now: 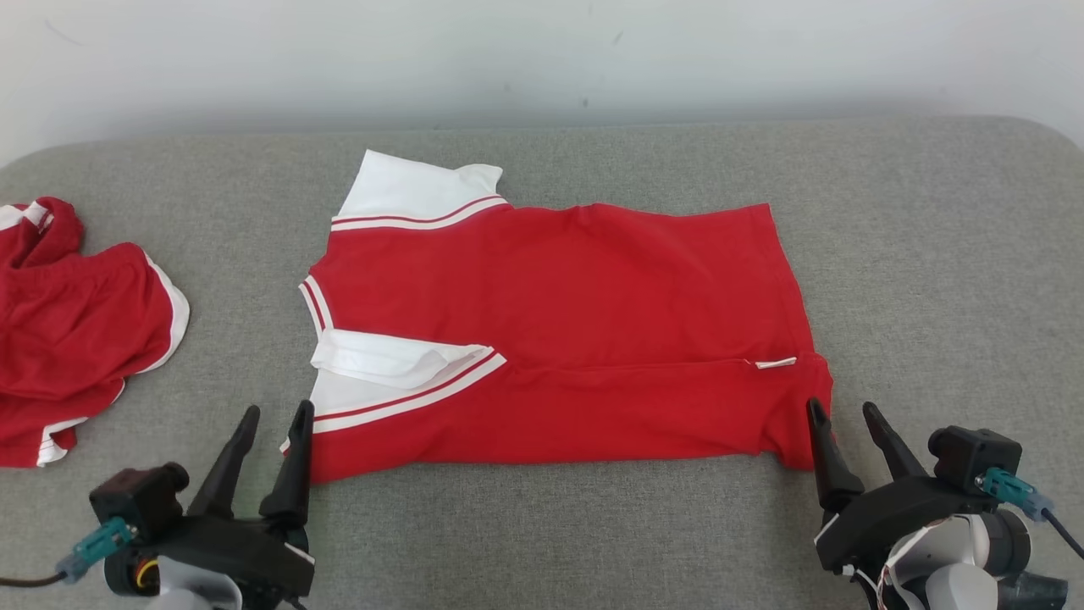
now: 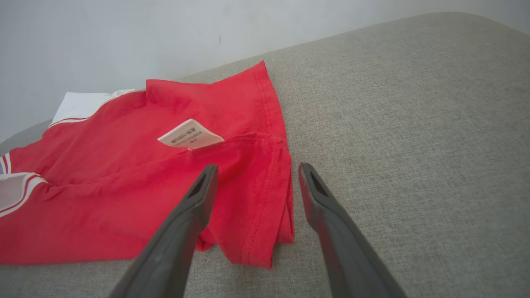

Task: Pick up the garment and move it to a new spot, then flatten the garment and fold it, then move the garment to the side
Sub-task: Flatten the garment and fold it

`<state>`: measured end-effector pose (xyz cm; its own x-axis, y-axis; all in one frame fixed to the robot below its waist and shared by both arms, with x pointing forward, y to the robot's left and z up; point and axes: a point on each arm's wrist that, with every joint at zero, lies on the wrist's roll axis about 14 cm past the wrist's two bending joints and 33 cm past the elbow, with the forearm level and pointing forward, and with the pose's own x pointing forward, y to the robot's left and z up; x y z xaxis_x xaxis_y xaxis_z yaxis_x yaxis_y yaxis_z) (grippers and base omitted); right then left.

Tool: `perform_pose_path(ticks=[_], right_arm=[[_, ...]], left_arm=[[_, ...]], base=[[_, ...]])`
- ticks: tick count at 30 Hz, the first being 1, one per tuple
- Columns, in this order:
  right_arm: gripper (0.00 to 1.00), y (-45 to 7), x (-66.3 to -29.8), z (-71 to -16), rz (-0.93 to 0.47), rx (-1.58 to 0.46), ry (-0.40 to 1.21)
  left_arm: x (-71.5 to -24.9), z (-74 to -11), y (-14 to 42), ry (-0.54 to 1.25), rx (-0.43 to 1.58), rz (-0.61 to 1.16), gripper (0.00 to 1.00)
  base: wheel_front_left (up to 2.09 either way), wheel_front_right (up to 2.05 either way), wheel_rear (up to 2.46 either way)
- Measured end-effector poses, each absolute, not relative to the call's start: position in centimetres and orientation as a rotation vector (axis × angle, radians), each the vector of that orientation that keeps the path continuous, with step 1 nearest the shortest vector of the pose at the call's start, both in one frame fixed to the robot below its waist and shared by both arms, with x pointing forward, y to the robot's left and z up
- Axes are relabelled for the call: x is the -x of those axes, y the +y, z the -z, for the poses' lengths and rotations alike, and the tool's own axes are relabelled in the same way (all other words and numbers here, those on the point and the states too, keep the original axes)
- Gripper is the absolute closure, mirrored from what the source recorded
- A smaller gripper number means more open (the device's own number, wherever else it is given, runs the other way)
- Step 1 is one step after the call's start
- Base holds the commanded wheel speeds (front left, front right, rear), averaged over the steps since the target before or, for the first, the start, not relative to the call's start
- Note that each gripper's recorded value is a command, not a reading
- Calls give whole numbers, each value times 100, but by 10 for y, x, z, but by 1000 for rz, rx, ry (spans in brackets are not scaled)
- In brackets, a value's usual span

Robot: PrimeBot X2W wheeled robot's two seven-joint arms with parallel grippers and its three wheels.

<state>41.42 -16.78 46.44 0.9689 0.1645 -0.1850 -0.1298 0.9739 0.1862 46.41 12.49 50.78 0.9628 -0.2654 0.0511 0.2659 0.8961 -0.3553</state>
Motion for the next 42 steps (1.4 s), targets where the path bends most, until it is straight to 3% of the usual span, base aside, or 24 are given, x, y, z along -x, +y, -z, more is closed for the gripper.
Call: perform_pose_path(ticks=[23, 24, 25, 26, 27, 42], right_arm=[[0, -175, -410, -418, -115, -99, 357], [7, -175, -410, -417, -116, -95, 363], [45, -173, -410, -415, -117, -98, 369], [61, -171, -410, -413, -121, -99, 373], [100, -168, -411, -413, -128, -97, 371], [100, -179, -398, -434, -106, -134, 288]], left_arm=[[-454, -440, 122, 178, 252, 270, 0], [-454, -439, 121, 182, 255, 270, 4], [-454, -437, 121, 187, 258, 267, 28], [-454, -435, 120, 192, 261, 268, 63], [-453, -434, 120, 196, 262, 268, 100], [-435, -448, 121, 167, 283, 259, 100]], base=[[0, 0, 0], [0, 0, 0], [0, 0, 0], [0, 0, 0], [0, 0, 0], [0, 0, 0]])
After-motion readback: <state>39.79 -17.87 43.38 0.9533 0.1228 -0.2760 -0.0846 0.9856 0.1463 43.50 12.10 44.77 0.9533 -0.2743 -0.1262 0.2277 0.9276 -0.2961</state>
